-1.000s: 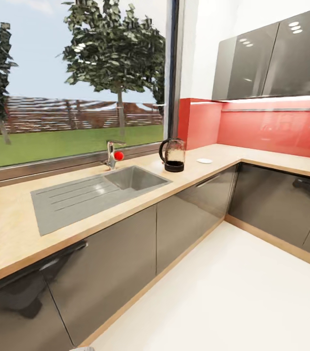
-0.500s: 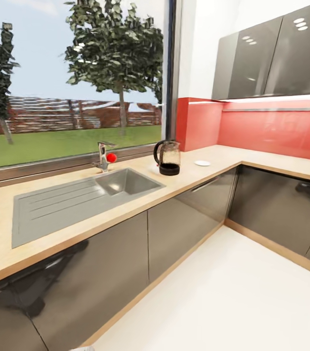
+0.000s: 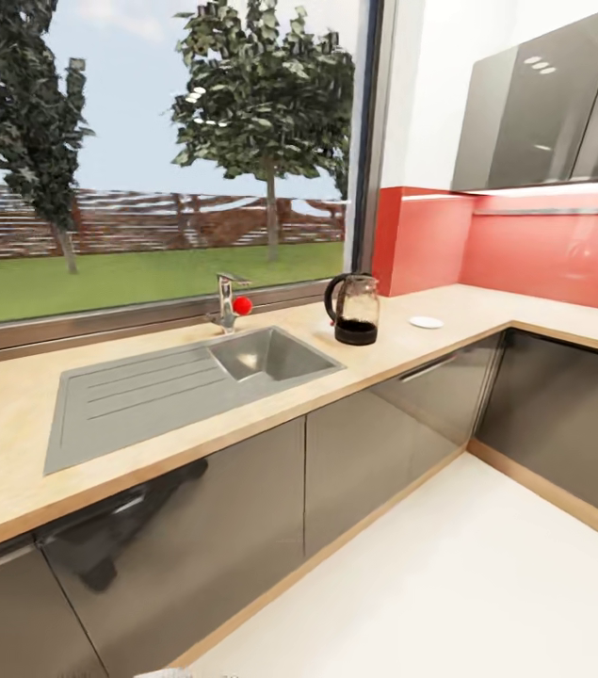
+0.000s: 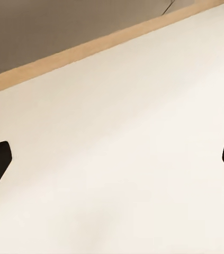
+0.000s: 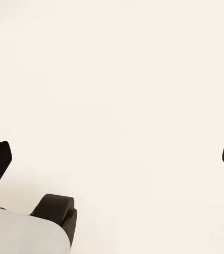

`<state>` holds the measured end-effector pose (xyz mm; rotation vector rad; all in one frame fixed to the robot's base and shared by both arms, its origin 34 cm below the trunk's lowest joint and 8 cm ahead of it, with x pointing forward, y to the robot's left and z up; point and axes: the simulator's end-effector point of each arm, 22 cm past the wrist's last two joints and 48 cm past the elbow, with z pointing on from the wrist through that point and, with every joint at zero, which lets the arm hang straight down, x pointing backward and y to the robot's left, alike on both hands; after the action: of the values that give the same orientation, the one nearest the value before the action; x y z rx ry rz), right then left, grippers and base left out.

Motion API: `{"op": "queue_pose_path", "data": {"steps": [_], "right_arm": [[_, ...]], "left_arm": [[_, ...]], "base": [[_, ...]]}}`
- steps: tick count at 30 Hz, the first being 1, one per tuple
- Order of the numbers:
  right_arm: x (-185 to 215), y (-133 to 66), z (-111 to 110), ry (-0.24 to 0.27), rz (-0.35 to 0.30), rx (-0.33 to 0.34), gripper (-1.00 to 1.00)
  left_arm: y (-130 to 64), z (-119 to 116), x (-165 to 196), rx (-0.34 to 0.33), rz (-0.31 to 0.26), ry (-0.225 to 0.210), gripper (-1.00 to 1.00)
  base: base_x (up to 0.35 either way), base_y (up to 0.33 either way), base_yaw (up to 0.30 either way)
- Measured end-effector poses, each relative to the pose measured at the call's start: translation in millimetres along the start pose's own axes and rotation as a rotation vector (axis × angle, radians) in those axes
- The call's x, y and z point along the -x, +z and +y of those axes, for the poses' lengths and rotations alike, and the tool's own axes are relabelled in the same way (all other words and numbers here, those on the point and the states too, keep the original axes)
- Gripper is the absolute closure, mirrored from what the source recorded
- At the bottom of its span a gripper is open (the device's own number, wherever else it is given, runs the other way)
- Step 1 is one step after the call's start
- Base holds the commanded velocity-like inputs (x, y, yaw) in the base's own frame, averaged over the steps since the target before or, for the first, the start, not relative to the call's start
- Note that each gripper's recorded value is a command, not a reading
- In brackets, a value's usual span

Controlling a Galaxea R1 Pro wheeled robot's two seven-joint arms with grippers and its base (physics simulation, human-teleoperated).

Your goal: Set up a coffee station on the kitchen countertop: keep the coffee maker on the countertop, move the bottle of coffee from the kitchen shelf to the counter next to the coffee maker, place a paper coffee filter on top of the coffee maker, put the saucer next to the coffee maker with the coffee cup on the saucer, and place the electric kettle next to the coffee maker.

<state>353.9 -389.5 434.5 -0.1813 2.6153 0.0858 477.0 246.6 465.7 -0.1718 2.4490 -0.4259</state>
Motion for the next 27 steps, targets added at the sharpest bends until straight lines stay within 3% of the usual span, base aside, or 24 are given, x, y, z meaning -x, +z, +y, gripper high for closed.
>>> {"op": "queue_pose_path", "data": {"steps": [10, 21, 27], "right_arm": [[0.0, 0.0, 0.0, 0.0, 0.0, 0.0, -1.0], [0.1, -0.2, -0.1, 0.0, -0.001, 0.0, -1.0], [0.0, 0.0, 0.0, 0.0, 0.0, 0.0, -1.0]], "left_arm": [[0.0, 0.1, -0.1, 0.0, 0.0, 0.001, -1.0], [-0.1, -0.2, -0.3, 0.0, 0.001, 0.0, -1.0], [-0.1, -0.1, -0.6, 0.0, 0.001, 0.0, -1.0]], "base": [[0.006, -0.003, 0.247], [0.147, -0.18, 0.05], [0.081, -0.096, 0.183]]}}
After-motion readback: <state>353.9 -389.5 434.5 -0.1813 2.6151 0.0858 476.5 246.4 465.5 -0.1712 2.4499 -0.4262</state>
